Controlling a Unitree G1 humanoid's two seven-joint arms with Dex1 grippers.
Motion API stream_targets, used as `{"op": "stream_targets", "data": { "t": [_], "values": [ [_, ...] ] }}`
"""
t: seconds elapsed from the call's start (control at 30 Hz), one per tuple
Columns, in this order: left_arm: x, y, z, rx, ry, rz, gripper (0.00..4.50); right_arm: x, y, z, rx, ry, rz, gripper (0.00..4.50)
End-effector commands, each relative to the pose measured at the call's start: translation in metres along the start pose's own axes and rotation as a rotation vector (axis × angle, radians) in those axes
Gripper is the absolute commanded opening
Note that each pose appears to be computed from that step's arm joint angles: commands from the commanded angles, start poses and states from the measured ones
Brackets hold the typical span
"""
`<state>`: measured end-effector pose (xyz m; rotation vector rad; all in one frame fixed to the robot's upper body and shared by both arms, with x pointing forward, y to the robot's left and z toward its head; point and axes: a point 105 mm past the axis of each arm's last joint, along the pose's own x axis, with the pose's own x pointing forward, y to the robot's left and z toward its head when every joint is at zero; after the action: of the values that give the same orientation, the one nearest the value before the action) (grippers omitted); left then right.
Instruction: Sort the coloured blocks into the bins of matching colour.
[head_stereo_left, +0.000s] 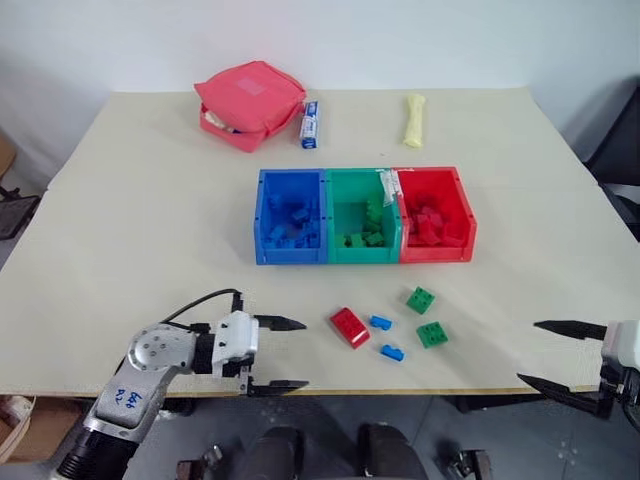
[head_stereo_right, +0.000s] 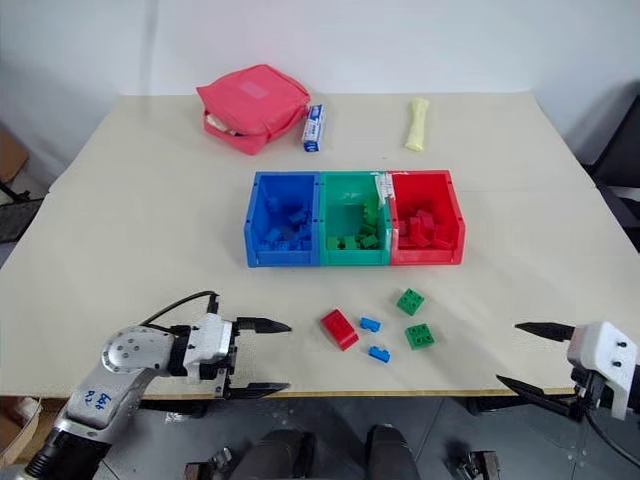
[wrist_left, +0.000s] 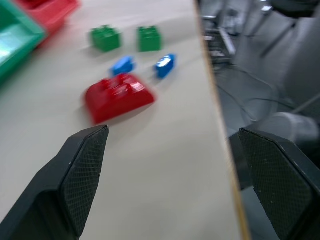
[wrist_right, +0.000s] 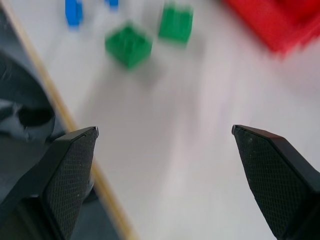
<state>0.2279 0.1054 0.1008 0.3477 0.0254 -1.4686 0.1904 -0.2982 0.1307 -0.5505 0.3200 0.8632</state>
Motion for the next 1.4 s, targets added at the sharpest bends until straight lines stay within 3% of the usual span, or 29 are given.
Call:
{"op": "stream_targets", "data": {
  "t": [0.03, 0.17, 0.37, 0.7, 0.83, 1.1, 1.17, 1.27, 1.4],
  "values": [
    [0.008, -0.002, 0.011, 0.054, -0.024, -0.017, 4.38, 0.006, 0.0, 0.01, -0.066, -0.008, 0.042, 4.5],
    [-0.002, 0.002, 0.009, 0.068, 0.004, 0.017, 4.38, 0.035, 0.005, 0.024, -0.037, -0.063, 0.151, 4.5],
    [-0.015, 0.008, 0.009, 0.081, 0.036, 0.06, 4.38, 0.071, 0.012, 0.021, -0.05, -0.043, 0.312, 4.5],
    [-0.02, 0.009, 0.011, 0.089, 0.039, 0.095, 4.38, 0.117, 0.012, 0.02, -0.068, -0.077, 0.387, 4.5],
    [-0.021, 0.012, 0.012, 0.095, 0.034, 0.107, 4.5, 0.122, 0.012, 0.03, -0.059, -0.127, 0.385, 3.65],
    [-0.018, 0.023, 0.026, 0.075, -0.074, 0.168, 4.5, 0.115, 0.01, 0.038, -0.048, -0.163, 0.374, 0.89],
    [-0.02, 0.028, 0.027, 0.063, -0.094, 0.204, 4.5, 0.11, 0.009, 0.051, -0.009, -0.196, 0.373, 0.23],
    [-0.029, 0.039, 0.024, 0.039, -0.105, 0.289, 4.5, 0.108, 0.0, 0.08, 0.02, -0.287, 0.319, 0.23],
    [-0.032, 0.04, 0.02, 0.048, -0.086, 0.316, 4.5, 0.109, -0.005, 0.085, -0.015, -0.277, 0.292, 0.23]
  ]
}}
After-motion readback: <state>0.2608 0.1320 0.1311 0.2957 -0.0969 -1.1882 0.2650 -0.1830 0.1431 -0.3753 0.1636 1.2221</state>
